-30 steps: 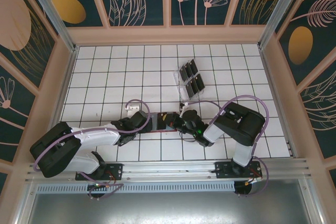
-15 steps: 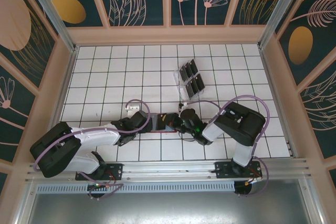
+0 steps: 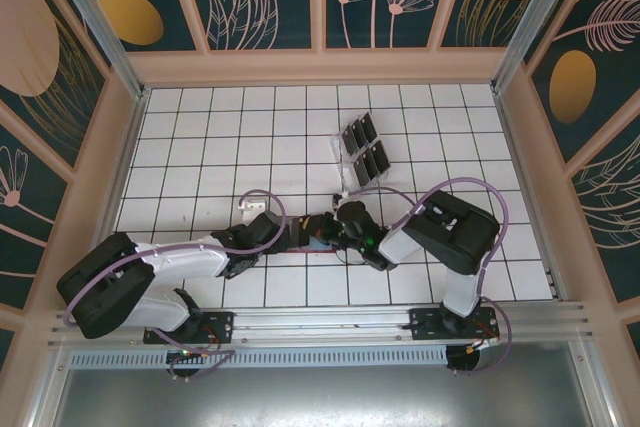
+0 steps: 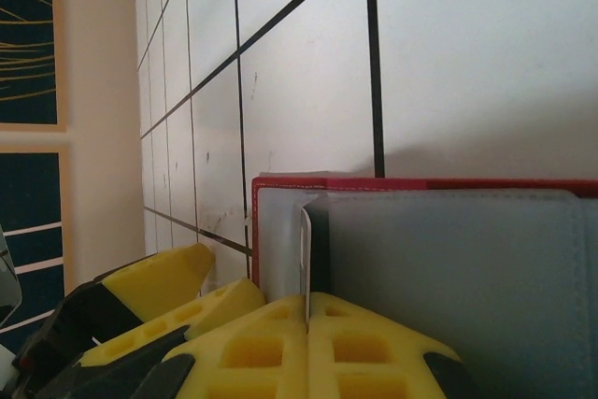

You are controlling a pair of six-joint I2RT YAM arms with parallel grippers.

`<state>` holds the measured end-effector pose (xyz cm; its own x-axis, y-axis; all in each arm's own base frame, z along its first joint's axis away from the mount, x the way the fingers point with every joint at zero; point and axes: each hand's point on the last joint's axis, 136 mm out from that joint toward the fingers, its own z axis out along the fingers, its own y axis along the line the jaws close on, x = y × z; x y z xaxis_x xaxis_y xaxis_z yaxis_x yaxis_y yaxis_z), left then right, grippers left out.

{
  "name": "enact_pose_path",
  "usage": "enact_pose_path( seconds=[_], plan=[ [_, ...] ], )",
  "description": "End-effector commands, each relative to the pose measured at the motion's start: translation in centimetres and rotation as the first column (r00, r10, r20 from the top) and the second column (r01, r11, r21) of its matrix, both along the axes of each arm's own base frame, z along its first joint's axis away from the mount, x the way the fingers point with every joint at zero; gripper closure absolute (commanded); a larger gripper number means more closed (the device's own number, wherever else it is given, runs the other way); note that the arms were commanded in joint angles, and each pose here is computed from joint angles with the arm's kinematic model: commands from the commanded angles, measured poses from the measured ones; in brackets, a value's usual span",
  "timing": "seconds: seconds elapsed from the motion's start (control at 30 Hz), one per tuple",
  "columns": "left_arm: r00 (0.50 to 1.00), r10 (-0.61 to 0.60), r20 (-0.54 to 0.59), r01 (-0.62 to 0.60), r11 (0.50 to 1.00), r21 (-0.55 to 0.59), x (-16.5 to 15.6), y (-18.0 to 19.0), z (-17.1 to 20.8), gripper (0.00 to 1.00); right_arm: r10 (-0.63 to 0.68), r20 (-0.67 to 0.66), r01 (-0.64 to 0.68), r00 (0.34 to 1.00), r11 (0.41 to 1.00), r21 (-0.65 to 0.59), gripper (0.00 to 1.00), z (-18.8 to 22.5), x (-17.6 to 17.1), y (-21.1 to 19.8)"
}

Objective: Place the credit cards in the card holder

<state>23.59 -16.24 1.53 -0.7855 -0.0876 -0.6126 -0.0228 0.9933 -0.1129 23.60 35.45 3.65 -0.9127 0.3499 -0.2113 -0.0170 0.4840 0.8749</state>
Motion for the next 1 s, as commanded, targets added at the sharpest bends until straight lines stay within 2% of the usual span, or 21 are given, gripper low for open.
enact_pose_path(
  seconds=[0.0,0.1,0.23,0.3,0.4,0.6,0.97],
  plan=[
    [0.999,-0.003,-0.053,0.006,0.998,0.058,-1.4,1.4,-1.4,0.02,0.029,-0.042,-0.032,0.999,0.998,-0.055,1.00,-1.7,-0.6,-0.1],
    [0.999,-0.001,-0.048,0.004,0.998,0.055,-1.4,1.4,-1.2,0.02,0.037,-0.024,-0.039,0.999,0.996,-0.080,0.97,-1.1,-0.3,-0.2],
    [0.999,0.007,-0.034,-0.006,0.999,0.049,-1.2,1.4,-0.8,0.02,0.056,-0.006,-0.056,0.998,0.988,-0.142,0.77,-0.4,0.3,-0.4],
    [1.000,0.019,-0.023,-0.018,0.998,0.057,-1.0,1.6,-0.5,0.01,0.071,0.004,-0.070,0.997,0.984,-0.165,0.69,0.0,0.7,-0.5],
    [0.999,0.037,0.004,-0.037,0.997,0.066,-0.5,1.8,0.4,0.02,0.089,0.008,-0.085,0.996,0.973,-0.216,0.63,0.5,1.4,-0.9],
    [0.998,0.053,0.032,-0.054,0.997,0.053,0.0,1.7,1.6,0.01,0.137,0.011,-0.126,0.991,0.938,-0.323,0.60,0.7,1.9,-0.7],
    [0.997,0.076,0.012,-0.076,0.996,0.038,-0.8,2.3,0.8,0.01,0.166,-0.021,-0.162,0.986,0.915,-0.369,0.60,-0.3,1.5,0.2]
  ],
)
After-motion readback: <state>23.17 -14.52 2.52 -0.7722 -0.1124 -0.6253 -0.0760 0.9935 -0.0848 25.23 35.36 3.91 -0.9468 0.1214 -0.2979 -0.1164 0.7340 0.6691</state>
